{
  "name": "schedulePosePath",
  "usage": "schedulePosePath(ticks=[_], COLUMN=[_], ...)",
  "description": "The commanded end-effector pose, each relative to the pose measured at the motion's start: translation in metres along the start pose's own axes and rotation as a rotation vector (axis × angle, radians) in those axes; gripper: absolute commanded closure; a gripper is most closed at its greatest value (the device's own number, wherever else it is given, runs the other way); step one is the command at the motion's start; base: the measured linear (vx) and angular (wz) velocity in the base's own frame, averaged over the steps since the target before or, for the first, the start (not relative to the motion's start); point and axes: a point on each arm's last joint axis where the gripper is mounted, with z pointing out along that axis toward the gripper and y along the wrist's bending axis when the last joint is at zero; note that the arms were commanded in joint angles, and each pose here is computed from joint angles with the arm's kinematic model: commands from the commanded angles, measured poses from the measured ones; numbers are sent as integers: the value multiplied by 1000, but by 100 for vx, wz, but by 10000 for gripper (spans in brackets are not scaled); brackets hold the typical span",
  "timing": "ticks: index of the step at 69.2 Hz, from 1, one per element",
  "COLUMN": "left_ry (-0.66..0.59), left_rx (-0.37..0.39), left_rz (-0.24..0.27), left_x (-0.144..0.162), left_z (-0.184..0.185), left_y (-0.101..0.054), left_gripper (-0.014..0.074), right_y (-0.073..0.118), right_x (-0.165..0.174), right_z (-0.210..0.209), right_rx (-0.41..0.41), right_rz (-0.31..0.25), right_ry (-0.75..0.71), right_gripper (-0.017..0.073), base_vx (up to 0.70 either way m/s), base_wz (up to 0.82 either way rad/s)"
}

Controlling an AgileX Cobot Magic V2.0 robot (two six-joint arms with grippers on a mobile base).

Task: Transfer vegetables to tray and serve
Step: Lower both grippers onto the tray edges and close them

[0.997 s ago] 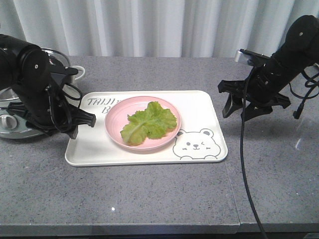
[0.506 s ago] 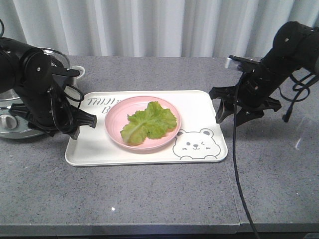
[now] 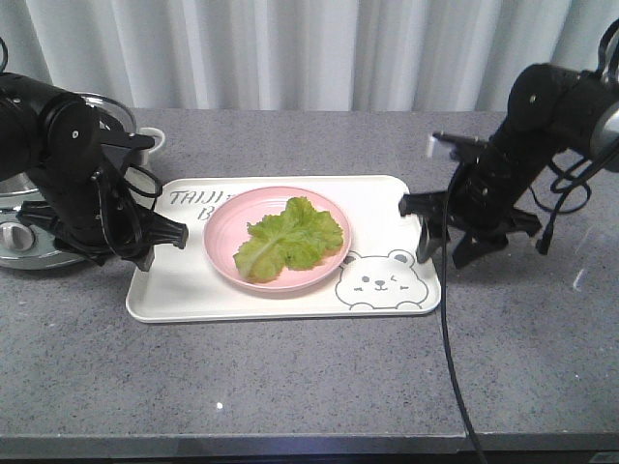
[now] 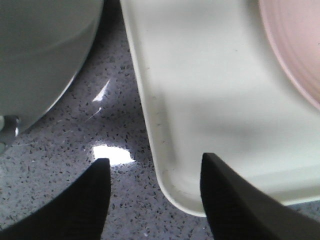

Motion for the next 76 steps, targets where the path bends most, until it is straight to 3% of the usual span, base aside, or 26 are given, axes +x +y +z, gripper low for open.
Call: schedulePosePath(ticks=[1,26,53,76], left_ry=[-79,-72,-19,-52], left_rx=[15,12,5,16], left_rz=[-23,-20,-11,-17], left_x=[-3,-2,12,10], left_z=[-22,-21,1,2], left_y=[3,4,3,2], left_gripper=[197,197,197,197], right_y=[3,10,9,7], right_x=[11,7,6,4], right_z=[-17,-18,-17,-10], right_rx=[0,-72,-69,-63], right_rz=[-33,-16,-17,-10], right_ry=[3,-42,-54,-34], right_gripper=[181,181,181,181], base_vx=[0,0,0,0], base_wz=[0,0,0,0])
